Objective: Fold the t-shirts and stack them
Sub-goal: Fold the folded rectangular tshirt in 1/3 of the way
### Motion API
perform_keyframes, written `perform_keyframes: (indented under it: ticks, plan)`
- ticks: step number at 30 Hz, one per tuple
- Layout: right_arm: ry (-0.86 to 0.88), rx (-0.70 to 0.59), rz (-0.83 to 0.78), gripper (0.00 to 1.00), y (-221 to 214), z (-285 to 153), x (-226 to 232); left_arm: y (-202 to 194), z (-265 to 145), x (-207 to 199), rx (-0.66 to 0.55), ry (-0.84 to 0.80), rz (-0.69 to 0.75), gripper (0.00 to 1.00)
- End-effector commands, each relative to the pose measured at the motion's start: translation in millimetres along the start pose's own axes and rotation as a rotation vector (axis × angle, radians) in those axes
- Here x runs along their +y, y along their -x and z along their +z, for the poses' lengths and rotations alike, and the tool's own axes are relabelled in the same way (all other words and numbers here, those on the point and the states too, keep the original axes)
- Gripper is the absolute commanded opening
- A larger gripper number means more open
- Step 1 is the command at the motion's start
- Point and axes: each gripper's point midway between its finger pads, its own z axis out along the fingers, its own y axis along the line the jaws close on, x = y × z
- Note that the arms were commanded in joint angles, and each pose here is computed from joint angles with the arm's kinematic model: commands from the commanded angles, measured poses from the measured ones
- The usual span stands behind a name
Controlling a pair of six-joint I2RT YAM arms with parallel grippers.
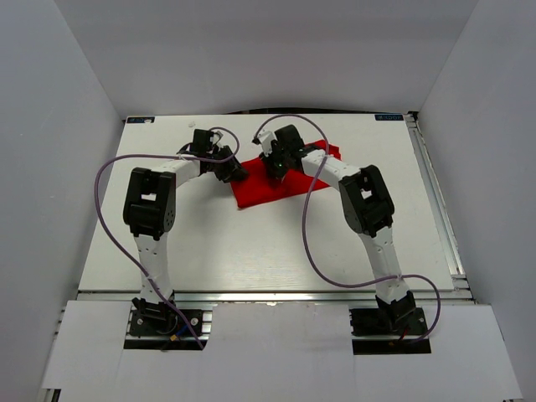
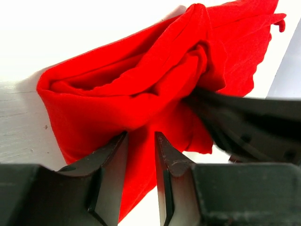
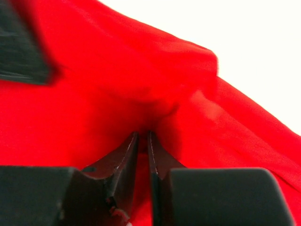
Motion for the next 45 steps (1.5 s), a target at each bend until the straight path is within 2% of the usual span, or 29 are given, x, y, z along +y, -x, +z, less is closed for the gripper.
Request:
perform_keyframes:
  ticks: [1,9,14,16,24,27,34,38,45]
  plan:
    - [-0.154,-0.013,0.011,0.19,2,-16,-53,-6,5,25,0.006,0.079,-0.006,0.40]
    - [-0.211,-0.020,0.034,0.18,-4,-40,-87,-4,3,31,0.003,0.090,-0.016,0.39]
    - [-0.210,-0.089,0.025,0.17,16,-66,-87,-3,3,28,0.006,0.077,-0.010,0.39]
    - [-0.180,-0.122,0.016,0.17,24,-78,-78,-2,3,26,0.004,0.074,-0.011,0.38]
    - [0.120,-0.241,-0.053,0.19,51,-98,0,-1,2,21,0.007,0.054,-0.008,0.38]
    - [0.221,-0.168,-0.060,0.20,37,-76,36,-2,3,21,0.013,0.051,-0.010,0.38]
    - [0.236,-0.070,-0.026,0.20,17,-39,50,-6,2,24,0.019,0.054,-0.011,0.38]
    - [0.186,-0.025,-0.018,0.20,4,-27,40,-6,3,25,0.018,0.056,-0.012,0.38]
    - [0.112,-0.002,0.003,0.18,-12,-38,8,-4,3,26,0.014,0.059,-0.014,0.38]
